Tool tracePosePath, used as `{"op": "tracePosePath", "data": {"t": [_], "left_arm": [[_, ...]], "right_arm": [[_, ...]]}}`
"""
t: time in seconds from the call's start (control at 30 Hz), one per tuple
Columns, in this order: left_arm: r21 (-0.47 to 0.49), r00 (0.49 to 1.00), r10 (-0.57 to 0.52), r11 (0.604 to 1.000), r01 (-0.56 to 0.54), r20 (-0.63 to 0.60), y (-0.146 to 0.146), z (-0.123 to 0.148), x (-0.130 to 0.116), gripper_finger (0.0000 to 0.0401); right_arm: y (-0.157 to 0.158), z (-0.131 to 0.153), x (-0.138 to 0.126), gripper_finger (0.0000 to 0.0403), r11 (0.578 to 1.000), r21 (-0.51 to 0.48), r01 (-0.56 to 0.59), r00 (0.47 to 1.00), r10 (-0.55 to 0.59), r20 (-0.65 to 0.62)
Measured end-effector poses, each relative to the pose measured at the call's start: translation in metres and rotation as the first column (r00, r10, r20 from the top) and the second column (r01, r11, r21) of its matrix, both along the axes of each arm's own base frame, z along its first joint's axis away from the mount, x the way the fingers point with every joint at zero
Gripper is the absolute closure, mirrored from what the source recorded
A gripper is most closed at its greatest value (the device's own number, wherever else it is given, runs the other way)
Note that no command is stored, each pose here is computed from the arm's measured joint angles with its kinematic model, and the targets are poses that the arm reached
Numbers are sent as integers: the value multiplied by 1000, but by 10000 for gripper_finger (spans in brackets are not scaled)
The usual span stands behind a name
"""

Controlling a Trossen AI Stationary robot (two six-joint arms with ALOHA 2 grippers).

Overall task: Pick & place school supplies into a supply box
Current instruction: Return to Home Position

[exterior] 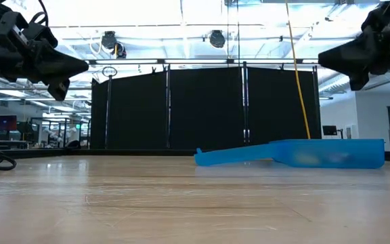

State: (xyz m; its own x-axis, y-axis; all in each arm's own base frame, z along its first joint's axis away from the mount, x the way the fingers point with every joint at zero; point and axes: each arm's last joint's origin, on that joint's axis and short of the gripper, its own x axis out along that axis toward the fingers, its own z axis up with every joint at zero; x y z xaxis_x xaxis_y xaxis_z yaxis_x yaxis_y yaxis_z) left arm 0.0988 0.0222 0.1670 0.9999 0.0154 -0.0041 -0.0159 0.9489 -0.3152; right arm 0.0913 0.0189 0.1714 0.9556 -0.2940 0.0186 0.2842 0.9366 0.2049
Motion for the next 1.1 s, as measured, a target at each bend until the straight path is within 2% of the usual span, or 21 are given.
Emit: {"op": "tracePosePath", "data": {"t": [0.23,1.1], "left_arm": [[1,1000,0,1000,0,3,0,0,0,370],[2,1000,0,1000,0,6,0,1,0,370]], "right_arm": [[-1,15,-1,342,998,66,-4,988,-7,153],[-1,16,-1,342,998,70,-5,987,-7,162]]}}
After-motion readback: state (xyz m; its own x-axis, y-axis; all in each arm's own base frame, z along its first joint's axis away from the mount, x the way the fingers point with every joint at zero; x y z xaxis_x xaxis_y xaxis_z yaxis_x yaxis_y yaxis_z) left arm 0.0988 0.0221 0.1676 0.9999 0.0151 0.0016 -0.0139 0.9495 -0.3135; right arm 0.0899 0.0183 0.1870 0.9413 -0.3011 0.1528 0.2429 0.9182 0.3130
